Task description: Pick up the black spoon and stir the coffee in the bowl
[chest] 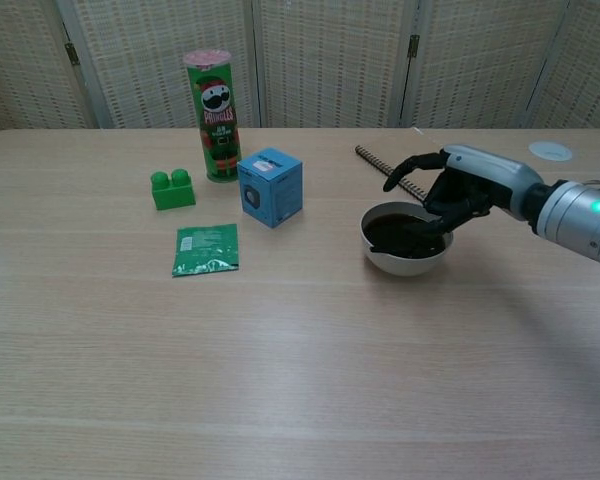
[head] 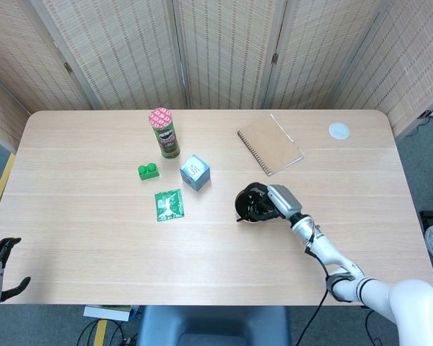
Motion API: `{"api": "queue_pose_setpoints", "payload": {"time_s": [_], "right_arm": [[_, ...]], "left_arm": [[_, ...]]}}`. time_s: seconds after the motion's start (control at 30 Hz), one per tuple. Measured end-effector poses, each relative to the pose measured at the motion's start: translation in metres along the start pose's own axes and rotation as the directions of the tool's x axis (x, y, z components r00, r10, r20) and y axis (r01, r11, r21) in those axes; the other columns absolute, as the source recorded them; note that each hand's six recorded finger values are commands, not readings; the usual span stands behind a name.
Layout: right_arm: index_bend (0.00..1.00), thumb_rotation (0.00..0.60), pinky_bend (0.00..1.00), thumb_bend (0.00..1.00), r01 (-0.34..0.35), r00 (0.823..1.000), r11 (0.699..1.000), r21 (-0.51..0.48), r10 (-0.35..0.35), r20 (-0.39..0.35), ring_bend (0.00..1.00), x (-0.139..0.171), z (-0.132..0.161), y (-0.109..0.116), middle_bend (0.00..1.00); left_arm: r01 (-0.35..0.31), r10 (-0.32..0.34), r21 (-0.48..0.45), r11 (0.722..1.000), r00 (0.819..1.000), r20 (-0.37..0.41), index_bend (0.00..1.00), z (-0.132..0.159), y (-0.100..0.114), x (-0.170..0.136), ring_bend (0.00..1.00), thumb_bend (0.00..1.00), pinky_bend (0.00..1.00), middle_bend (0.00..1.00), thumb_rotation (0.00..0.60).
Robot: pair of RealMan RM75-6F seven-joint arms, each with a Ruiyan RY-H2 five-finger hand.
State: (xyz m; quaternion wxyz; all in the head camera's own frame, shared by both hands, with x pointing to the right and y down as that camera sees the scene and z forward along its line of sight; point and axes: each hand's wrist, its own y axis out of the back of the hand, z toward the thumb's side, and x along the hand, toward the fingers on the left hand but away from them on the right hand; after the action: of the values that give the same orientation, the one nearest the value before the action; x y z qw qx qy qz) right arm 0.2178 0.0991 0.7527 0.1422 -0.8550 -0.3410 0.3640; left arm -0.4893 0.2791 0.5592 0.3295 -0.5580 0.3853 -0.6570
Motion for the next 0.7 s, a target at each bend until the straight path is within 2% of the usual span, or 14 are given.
{"api": "queue_pose_setpoints", "payload": {"time_s": [0.17, 0.3, 0.4, 0.43, 0.53, 0.7], "right_arm": [[0.17, 0.6, 1.0, 0.15, 0.027, 0.999, 1.0, 0.012, -0.027, -0.025, 1.0, 0.01, 0.006, 0.014, 1.0], [0.17, 0.6, 1.0, 0.25, 0.068, 0.997, 0.996, 0.063, -0.065, -0.042, 1.0, 0.022, 0.01, 0.033, 0.96], [0.27, 0.6, 1.0, 0.29, 0.098, 0.995, 0.983, 0.153, -0.092, -0.044, 0.99, 0.033, 0.009, 0.048, 0.91], [0.31, 0.6, 1.0, 0.3, 0.109, 0.994, 0.974, 0.199, -0.102, -0.042, 0.98, 0.039, 0.008, 0.054, 0.88], [0.33, 0.6, 0.98, 0.34, 0.133, 0.991, 0.936, 0.327, -0.131, -0.026, 0.88, 0.058, 0.005, 0.071, 0.77], [0.33, 0.6, 0.76, 0.34, 0.148, 0.981, 0.851, 0.503, -0.189, 0.032, 0.64, 0.103, -0.001, 0.097, 0.59]], "left_arm": [[-0.005, 0.005, -0.006, 1.0, 1.0, 0.011, 0.21, 0.003, 0.001, 0.003, 0.21, 0.24, 0.19, 0.22, 0.6], [-0.008, 0.008, -0.009, 1.0, 1.0, 0.018, 0.21, 0.005, 0.001, 0.005, 0.21, 0.24, 0.19, 0.22, 0.6], [-0.014, 0.014, -0.013, 1.0, 1.0, 0.028, 0.21, 0.007, 0.002, 0.008, 0.21, 0.24, 0.19, 0.22, 0.6], [-0.015, 0.016, -0.014, 1.0, 0.999, 0.031, 0.21, 0.008, 0.002, 0.009, 0.21, 0.24, 0.19, 0.22, 0.6], [-0.015, 0.016, -0.019, 1.0, 0.999, 0.036, 0.21, 0.01, 0.001, 0.011, 0.21, 0.24, 0.19, 0.22, 0.6], [-0.015, 0.016, -0.026, 1.0, 0.999, 0.043, 0.21, 0.014, -0.002, 0.014, 0.21, 0.23, 0.19, 0.22, 0.6]]}}
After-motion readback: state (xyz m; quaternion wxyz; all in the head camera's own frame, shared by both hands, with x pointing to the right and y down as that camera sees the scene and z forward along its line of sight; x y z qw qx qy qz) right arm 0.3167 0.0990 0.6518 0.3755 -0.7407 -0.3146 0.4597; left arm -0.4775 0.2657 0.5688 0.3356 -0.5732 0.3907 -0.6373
